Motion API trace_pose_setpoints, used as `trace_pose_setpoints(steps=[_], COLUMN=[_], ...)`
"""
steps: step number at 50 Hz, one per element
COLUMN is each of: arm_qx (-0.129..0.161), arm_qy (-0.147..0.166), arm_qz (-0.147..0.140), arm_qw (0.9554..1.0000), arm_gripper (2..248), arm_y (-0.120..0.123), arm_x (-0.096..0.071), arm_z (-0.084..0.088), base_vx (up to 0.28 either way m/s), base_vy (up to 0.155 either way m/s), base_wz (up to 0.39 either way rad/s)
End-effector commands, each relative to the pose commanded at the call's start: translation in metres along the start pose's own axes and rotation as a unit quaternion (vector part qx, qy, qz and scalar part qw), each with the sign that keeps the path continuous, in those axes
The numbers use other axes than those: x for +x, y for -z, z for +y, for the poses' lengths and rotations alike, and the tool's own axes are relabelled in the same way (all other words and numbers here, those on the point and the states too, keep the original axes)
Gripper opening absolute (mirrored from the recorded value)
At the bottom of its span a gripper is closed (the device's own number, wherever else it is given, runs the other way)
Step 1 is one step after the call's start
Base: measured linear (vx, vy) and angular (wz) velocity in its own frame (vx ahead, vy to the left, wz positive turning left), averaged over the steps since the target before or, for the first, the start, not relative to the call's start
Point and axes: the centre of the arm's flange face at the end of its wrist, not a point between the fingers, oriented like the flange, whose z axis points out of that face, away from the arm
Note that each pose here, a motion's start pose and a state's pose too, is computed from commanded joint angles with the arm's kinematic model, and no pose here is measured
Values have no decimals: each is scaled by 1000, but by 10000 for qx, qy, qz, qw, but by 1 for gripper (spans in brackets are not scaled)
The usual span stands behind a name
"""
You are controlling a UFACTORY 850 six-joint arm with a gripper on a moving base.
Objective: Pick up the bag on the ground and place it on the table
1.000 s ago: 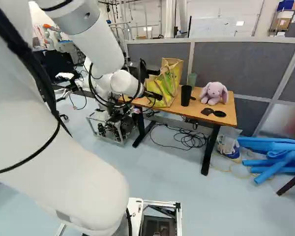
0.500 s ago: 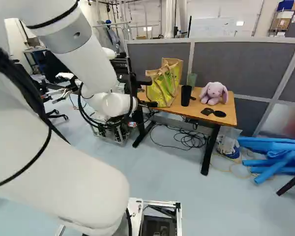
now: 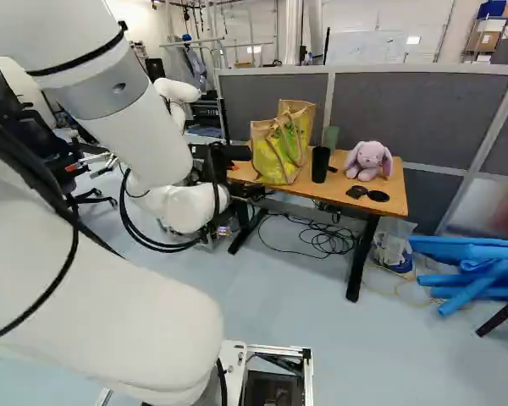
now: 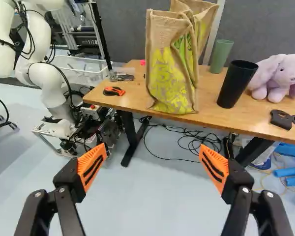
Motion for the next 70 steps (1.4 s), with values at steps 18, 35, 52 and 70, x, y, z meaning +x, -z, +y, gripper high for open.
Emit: trace_pose_setpoints(steps=[18, 35, 52, 70], arm_qx=[102, 152, 159, 159], arm_qy=[121, 178, 186, 186], arm_qz=[159, 236, 247, 247], arm_qw=[9997, 9994, 9994, 9994], arm_gripper=[247, 247, 247, 247], arm_y=[15, 22, 23, 23], arm_x=[-19, -28, -29, -29], arm_z=[-4, -5, -6, -6], base_vx=[0, 0, 0, 0], base_vy=[0, 0, 0, 0], base_wz=[0, 0, 0, 0])
